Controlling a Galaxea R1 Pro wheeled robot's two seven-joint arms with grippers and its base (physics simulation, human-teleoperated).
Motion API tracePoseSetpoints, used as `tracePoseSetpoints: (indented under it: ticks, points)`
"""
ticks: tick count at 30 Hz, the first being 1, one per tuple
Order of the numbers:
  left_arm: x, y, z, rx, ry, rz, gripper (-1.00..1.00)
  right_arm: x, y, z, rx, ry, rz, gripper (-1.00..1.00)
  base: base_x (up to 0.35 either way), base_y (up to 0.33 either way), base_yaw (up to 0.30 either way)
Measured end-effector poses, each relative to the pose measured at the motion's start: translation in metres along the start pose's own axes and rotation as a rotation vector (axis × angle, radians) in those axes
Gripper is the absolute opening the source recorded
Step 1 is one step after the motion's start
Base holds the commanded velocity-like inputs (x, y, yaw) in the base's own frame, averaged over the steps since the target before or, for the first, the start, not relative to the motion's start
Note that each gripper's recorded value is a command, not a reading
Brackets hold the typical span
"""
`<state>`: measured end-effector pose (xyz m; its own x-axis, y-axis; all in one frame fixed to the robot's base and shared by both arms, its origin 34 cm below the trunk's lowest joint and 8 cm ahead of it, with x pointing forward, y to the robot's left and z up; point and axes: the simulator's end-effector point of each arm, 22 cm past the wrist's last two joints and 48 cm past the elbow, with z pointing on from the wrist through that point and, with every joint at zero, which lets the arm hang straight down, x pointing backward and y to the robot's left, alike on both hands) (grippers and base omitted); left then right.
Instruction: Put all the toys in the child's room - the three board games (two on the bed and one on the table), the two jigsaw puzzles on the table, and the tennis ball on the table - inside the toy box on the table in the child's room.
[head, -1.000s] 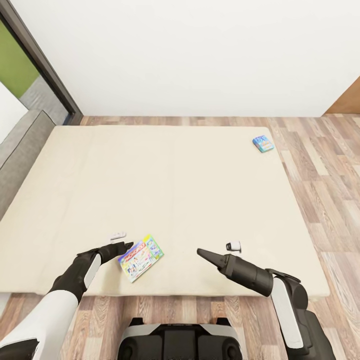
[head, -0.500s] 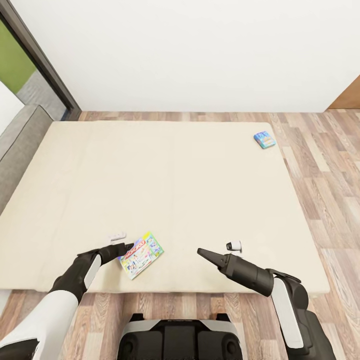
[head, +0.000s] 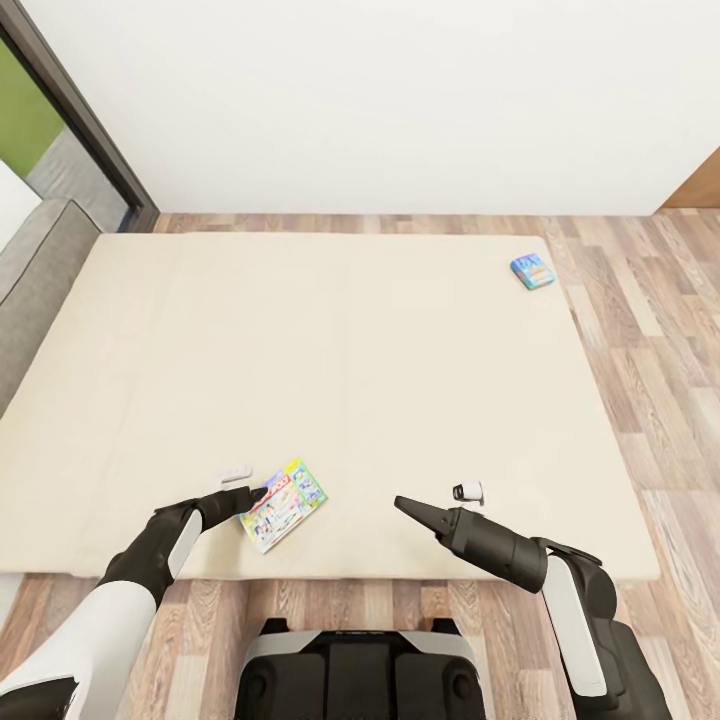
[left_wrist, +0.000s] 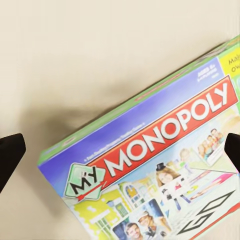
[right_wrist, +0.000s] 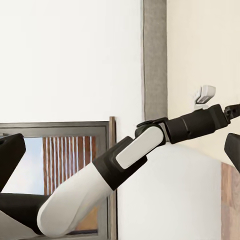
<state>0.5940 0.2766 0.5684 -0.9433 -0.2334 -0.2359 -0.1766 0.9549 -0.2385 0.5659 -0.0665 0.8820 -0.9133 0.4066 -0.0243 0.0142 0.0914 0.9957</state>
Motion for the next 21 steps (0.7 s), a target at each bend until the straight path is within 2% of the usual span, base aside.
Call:
tracePoseSetpoints:
  ticks: [21]
  points:
    - [0.018,0.007,0.011,-0.008,0.033,-0.004,1.00,0.004,-0.016,0.000,0.017,-0.001,0.026,1.00,0.000,0.000,0.000]
